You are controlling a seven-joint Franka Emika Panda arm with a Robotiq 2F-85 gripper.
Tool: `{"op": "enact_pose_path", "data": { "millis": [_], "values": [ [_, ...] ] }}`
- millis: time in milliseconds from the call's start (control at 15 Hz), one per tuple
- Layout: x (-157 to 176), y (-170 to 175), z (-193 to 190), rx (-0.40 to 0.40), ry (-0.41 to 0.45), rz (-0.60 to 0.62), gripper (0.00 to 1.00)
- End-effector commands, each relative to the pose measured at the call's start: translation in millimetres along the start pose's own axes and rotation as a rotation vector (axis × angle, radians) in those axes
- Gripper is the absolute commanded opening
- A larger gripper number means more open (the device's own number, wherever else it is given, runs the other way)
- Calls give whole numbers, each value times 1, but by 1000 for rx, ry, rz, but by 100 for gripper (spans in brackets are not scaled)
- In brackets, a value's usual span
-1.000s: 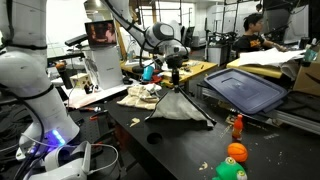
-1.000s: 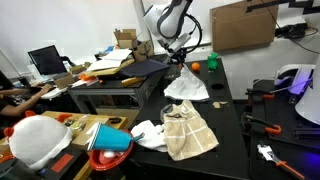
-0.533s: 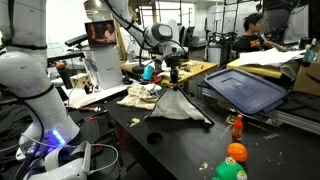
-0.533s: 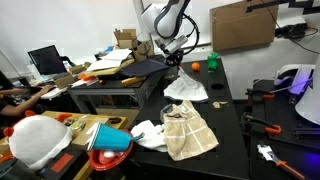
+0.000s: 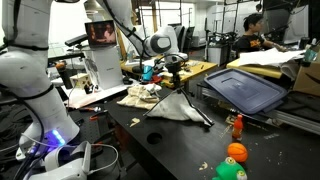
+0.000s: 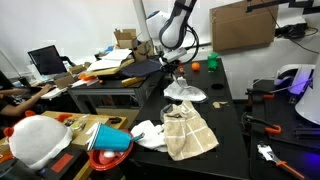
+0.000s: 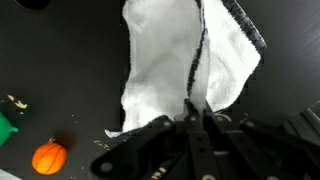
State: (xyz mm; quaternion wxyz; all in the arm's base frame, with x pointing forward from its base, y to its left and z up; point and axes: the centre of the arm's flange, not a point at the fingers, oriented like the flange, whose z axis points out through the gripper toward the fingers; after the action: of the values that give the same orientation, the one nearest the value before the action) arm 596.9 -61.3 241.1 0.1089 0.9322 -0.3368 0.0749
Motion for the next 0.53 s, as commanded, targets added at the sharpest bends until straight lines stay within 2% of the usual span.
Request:
{"op": "enact_pose_path", "data": {
  "millis": [0, 467],
  "values": [
    [-4, 17, 7, 74, 54, 39, 2],
    [-18, 25, 28, 109, 120, 14, 2]
  ]
}}
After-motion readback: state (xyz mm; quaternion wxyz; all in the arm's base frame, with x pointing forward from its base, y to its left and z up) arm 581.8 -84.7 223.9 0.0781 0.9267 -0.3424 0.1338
